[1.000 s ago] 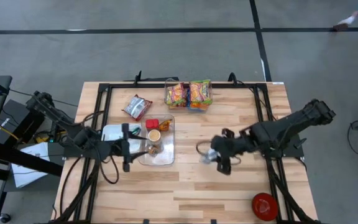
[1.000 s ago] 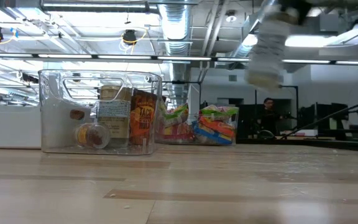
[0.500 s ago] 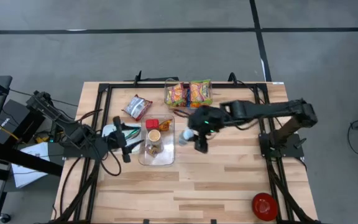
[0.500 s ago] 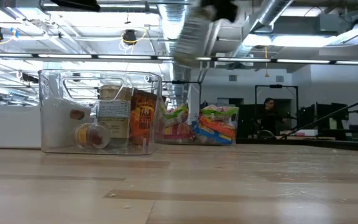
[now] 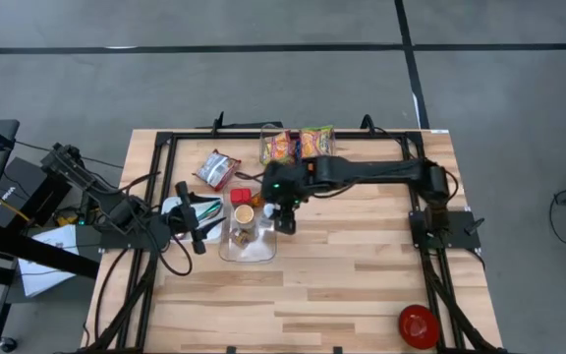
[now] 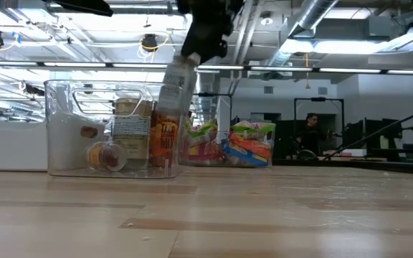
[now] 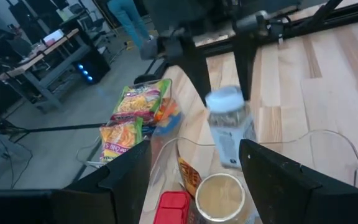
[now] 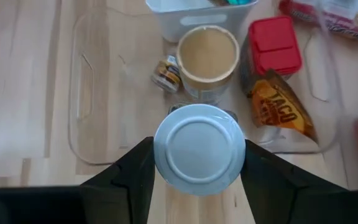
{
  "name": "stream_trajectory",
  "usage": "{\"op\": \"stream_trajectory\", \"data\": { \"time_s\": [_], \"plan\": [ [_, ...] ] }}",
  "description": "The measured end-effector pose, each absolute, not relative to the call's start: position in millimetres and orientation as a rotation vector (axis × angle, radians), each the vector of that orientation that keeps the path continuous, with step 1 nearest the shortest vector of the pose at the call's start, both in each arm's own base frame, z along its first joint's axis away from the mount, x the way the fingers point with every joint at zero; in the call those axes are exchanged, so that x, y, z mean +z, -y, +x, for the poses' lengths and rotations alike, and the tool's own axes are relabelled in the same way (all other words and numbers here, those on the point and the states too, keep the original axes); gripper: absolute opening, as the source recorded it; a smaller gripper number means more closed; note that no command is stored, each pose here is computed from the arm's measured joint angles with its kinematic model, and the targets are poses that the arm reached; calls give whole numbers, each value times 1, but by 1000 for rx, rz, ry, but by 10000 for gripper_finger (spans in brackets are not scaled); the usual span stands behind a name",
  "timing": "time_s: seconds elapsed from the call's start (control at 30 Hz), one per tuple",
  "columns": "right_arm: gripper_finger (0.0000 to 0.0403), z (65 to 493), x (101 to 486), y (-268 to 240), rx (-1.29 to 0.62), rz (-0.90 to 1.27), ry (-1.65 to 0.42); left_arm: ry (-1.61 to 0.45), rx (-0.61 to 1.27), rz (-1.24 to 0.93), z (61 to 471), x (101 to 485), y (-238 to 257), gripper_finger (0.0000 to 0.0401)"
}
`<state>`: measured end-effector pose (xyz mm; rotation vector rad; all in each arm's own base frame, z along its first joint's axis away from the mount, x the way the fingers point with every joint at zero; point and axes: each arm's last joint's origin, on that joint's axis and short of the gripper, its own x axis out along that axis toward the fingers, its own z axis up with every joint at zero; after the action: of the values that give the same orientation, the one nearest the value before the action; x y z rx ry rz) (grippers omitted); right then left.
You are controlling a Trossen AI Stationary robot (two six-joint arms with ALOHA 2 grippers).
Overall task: Pick & Place Food Item
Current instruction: Put the white seasoning bottle into the bottom transparent bin
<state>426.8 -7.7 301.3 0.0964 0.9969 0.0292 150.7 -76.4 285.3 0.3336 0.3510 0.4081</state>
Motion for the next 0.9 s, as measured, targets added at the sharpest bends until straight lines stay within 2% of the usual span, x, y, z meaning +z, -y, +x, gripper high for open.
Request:
{"op": "stream_trajectory", "data": {
  "time_s": [0.3,0.77,0.9],
  "plan": [
    [189,446,263,13,43,91,-1076,-351,408,332,151,285,76,236],
    [190,458,240,34,42,72,-1082,-351,406,326,151,285,77,236],
    [248,461,242,35,47,58,-1043,-351,406,326,151,285,77,236]
  ]
}}
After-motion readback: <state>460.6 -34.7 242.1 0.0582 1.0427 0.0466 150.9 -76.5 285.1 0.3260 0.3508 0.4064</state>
